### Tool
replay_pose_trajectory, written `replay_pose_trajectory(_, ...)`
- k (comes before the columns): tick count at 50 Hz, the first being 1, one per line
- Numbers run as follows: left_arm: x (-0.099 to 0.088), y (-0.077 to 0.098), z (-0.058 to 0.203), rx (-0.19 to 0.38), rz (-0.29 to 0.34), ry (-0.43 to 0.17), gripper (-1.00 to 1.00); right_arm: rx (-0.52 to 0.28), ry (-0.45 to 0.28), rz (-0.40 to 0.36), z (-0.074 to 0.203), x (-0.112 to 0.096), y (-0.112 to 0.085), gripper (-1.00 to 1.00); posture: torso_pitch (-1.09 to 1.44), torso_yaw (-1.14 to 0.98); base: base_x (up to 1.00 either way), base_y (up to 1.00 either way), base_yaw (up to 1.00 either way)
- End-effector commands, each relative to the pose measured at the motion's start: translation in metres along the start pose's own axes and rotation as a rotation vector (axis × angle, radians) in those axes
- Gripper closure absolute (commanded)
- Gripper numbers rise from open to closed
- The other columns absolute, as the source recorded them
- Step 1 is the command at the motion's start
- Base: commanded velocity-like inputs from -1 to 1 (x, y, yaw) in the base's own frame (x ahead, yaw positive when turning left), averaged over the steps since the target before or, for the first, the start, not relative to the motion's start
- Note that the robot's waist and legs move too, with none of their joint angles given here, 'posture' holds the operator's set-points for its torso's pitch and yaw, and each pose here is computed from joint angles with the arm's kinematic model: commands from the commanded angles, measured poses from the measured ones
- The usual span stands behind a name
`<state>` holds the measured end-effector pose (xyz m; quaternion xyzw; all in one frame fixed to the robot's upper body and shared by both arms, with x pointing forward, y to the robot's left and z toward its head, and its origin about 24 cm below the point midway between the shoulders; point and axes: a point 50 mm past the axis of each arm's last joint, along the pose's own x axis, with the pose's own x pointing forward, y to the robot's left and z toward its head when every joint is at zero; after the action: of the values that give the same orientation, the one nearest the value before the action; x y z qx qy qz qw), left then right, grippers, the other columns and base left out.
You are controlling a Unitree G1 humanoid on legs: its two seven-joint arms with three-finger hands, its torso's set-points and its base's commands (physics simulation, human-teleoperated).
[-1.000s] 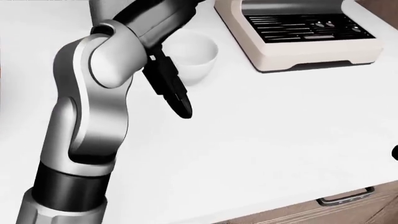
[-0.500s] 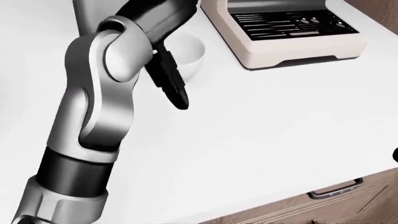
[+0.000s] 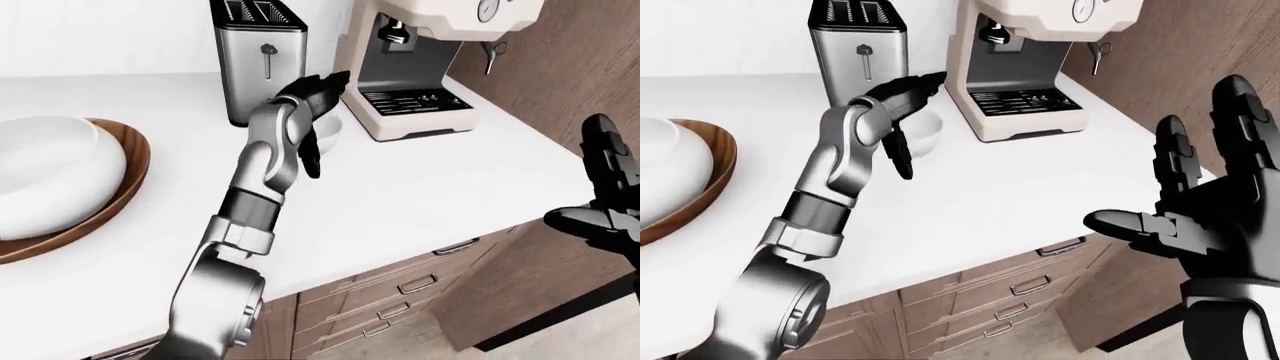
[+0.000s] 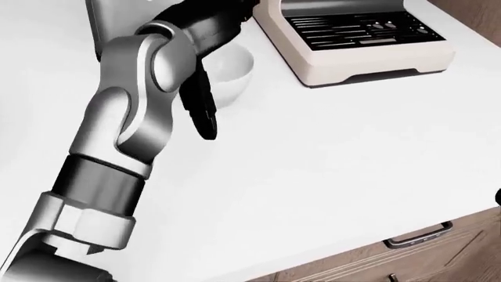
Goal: Stack the bowls from largest to smallest.
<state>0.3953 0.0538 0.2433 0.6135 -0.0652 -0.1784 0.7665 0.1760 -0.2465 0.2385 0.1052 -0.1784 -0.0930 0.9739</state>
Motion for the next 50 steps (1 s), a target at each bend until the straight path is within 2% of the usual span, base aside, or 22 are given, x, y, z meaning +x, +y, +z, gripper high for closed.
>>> replay_pose_trajectory(1,-0.005,0.024,0.016,0.040,0.089,-0.047,-1.00,-0.012,-0.057,0.013,0.009,0.000,0.003,-1.00,0.00,-0.46,0.00,0.00,0.00)
replay_pose_trajectory(12,0.007,0.016,0.011,0.063,0.060,-0.022,-0.99,-0.011,-0.054,0.010,0.007,-0.002,0.001,-1.00,0.00,-0.46,0.00,0.00,0.00)
replay_pose_trajectory(13,0.007,0.015,0.011,0.063,0.055,-0.020,-0.87,-0.011,-0.054,0.009,0.007,-0.002,0.001,-1.00,0.00,-0.46,0.00,0.00,0.00)
replay_pose_trajectory(21,0.014,0.010,0.007,0.068,0.040,-0.003,-0.60,-0.010,-0.051,0.008,0.003,-0.002,0.000,-1.00,0.00,-0.46,0.00,0.00,0.00)
replay_pose_trajectory(31,0.020,0.008,-0.006,0.098,0.044,0.066,-0.44,-0.009,-0.043,-0.002,-0.003,-0.002,-0.005,-1.00,0.00,-0.46,0.00,0.00,0.00)
replay_pose_trajectory(42,0.023,0.006,-0.018,0.085,0.049,0.105,-0.29,-0.010,-0.043,0.000,-0.002,0.000,-0.003,-1.00,0.00,-0.46,0.00,0.00,0.00)
replay_pose_trajectory(50,0.027,-0.013,-0.024,0.087,0.028,0.125,-0.22,-0.011,-0.041,-0.006,-0.005,-0.002,-0.006,-1.00,0.00,-0.46,0.00,0.00,0.00)
